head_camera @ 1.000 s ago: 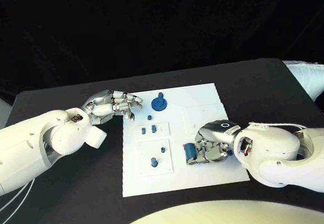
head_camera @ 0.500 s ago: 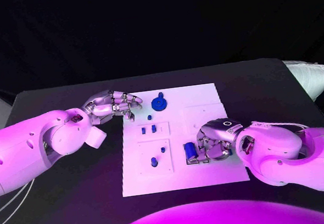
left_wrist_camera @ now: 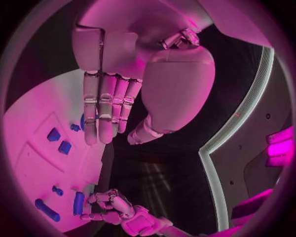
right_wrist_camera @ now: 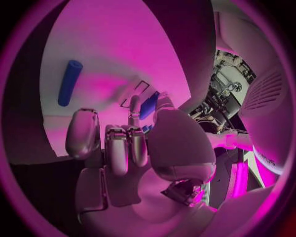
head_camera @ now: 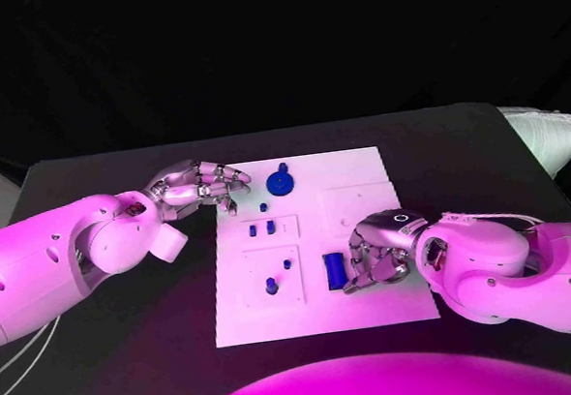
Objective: Assemble the parts on the task board
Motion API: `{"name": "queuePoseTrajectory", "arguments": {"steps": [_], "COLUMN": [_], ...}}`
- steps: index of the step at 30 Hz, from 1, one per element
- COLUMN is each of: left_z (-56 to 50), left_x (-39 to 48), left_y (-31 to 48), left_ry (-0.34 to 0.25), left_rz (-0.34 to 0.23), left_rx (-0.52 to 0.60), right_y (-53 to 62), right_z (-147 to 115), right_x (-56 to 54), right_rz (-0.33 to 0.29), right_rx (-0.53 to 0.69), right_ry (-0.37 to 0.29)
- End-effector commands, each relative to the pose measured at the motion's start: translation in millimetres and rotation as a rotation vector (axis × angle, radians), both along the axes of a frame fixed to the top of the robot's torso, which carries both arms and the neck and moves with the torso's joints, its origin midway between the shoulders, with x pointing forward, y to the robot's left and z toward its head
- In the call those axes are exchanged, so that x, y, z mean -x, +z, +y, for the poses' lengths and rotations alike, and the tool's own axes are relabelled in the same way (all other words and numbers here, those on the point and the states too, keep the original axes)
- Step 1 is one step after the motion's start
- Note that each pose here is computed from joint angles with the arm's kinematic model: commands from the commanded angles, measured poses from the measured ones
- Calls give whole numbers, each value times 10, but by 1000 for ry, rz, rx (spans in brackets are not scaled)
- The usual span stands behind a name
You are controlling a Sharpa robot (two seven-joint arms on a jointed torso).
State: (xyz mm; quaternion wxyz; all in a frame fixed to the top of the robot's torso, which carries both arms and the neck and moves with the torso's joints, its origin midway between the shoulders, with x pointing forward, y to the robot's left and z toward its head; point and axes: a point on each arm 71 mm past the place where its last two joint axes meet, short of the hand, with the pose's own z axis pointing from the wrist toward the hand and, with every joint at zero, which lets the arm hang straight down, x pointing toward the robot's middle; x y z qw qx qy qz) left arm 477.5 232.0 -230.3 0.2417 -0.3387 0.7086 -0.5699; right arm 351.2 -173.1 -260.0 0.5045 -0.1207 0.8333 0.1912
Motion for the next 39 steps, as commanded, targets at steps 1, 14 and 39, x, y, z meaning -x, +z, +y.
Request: {"name": "queuePoseTrajectory", "arguments": {"steps": [1,14,39], "left_z": [-16,-8,-38], "left_x": [16,17,2], "left_y": [-1,-6,7], "left_ry": [-27,-29,-20], "left_rz": [3,6,-16], "left_rx": [3,-2,9], "right_y": [-8,24,279], "right_z": [6,-10,-548], "right_x": [11,-1,-47], "right_rz": [17,-14,161], "right_rx": [2,-39,-497], "right_ry": [13,-7,-165]}}
